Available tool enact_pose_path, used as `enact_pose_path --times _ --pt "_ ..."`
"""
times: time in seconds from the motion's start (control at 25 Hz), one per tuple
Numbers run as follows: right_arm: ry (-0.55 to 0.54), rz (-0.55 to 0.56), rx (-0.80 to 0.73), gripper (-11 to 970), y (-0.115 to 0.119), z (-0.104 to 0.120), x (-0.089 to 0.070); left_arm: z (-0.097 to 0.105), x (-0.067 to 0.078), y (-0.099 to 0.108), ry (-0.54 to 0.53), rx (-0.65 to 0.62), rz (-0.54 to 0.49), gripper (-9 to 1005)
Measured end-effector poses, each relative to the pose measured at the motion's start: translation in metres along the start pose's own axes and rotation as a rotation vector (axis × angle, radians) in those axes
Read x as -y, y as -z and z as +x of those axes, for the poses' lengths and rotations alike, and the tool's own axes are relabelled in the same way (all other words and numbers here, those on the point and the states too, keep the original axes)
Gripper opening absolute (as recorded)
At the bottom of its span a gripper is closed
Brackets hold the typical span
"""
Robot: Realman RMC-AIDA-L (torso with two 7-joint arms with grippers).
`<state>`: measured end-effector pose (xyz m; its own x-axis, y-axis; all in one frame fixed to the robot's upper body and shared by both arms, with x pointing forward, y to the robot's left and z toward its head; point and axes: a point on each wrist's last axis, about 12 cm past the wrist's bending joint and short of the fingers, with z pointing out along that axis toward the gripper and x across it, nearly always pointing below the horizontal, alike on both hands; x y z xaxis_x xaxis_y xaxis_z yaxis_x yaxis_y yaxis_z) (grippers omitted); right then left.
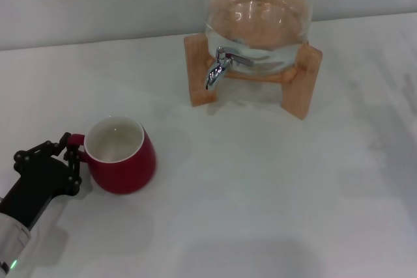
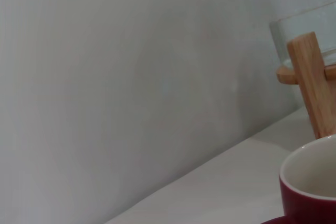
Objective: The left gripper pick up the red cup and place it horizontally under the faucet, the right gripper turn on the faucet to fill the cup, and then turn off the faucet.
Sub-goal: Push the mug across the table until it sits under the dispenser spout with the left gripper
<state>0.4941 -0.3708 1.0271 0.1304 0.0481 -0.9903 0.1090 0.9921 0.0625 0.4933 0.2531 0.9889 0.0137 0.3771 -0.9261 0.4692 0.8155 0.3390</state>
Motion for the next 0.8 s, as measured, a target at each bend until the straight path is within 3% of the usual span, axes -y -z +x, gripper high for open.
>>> enact_pose_path --times 0.2,0.8 --pt "0.000 -0.001 0.001 723 0.000 0.000 0.000 -0.001 0.000 -0.001 0.000 0.004 0.001 94" --pt "0.000 -0.002 0.001 723 -0.001 0.000 -0.001 -0.012 0.002 -0.014 -0.013 0.043 0.035 93"
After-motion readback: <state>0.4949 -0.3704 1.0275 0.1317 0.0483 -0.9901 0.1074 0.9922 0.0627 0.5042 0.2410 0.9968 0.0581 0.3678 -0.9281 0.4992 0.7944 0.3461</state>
